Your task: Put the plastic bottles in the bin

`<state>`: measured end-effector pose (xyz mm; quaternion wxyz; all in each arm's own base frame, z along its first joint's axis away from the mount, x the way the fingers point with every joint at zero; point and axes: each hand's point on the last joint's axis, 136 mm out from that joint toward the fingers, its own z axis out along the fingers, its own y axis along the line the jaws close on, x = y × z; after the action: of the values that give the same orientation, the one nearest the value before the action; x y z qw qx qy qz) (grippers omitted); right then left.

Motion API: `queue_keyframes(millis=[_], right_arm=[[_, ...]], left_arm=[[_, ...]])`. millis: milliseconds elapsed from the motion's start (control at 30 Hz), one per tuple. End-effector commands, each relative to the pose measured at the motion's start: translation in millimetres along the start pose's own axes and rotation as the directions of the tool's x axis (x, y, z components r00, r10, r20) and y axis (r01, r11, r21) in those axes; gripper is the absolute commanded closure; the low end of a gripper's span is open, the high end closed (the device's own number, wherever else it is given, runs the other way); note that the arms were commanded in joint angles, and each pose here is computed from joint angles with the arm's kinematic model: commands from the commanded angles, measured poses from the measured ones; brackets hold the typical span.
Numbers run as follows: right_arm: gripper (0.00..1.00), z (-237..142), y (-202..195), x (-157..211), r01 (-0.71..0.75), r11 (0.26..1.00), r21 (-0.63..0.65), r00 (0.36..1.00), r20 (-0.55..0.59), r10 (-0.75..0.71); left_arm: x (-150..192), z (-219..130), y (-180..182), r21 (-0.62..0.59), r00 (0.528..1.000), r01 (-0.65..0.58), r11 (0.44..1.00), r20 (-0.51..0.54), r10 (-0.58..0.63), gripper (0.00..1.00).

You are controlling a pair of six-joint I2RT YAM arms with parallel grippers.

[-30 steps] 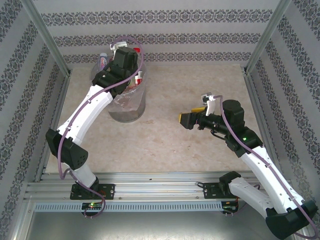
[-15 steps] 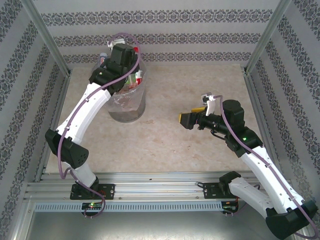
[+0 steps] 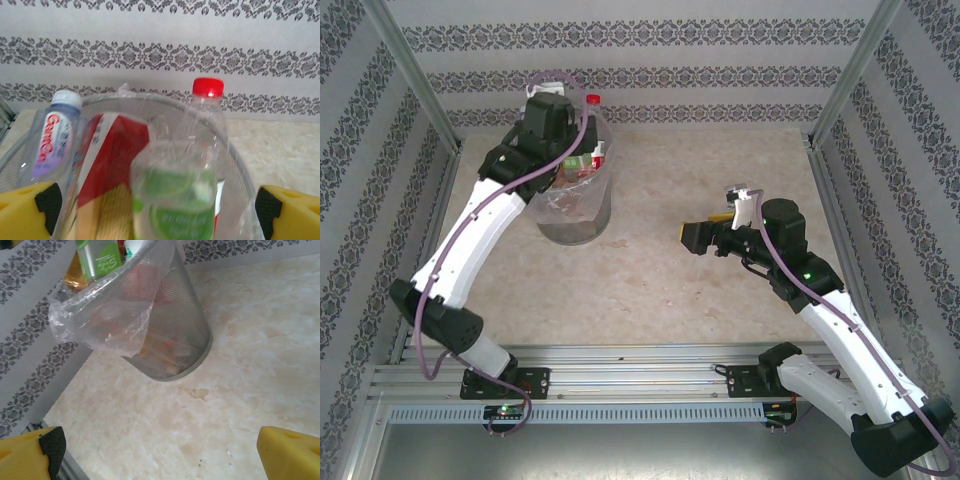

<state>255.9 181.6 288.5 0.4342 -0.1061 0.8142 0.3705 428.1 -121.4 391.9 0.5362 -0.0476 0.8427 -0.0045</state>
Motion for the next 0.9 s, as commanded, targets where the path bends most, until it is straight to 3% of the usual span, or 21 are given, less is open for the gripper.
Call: queue_keyframes(millis=[0,167,333,533,733,867], right_arm=[[0.02,-1,-4,-6,0.021,0.999,0.038,1.000,0.022,-0.022],[0.02,2,-7,-5,0.016,0.999,0.044,1.000,0.019,-0.017],[0.02,4,-9,-6,0.010,0.999,0.049,1.000,0.019,-0.011],[0.02,7,-8,-8,0.003,0.999,0.042,1.000,0.020,-0.004],[0.02,6,-7,-8,-0.002,0.999,0.038,1.000,0.021,0.001],[0.02,4,-8,-8,0.002,0.999,0.047,1.000,0.027,-0.003]], left_arm=[[8,-35,11,0.004,1.000,-0.030,1.000,0.006,0.030,0.00],[45,-62,27,0.013,0.998,-0.053,0.999,-0.035,0.053,0.00],[89,-85,27,0.152,0.995,-0.059,0.987,-0.070,0.070,0.00],[141,-81,24,0.215,0.978,-0.062,0.975,-0.181,0.102,0.00],[144,-67,11,0.276,0.996,-0.040,0.960,-0.063,0.059,0.00],[141,-53,13,0.239,0.998,-0.051,0.970,-0.010,0.055,0.00]])
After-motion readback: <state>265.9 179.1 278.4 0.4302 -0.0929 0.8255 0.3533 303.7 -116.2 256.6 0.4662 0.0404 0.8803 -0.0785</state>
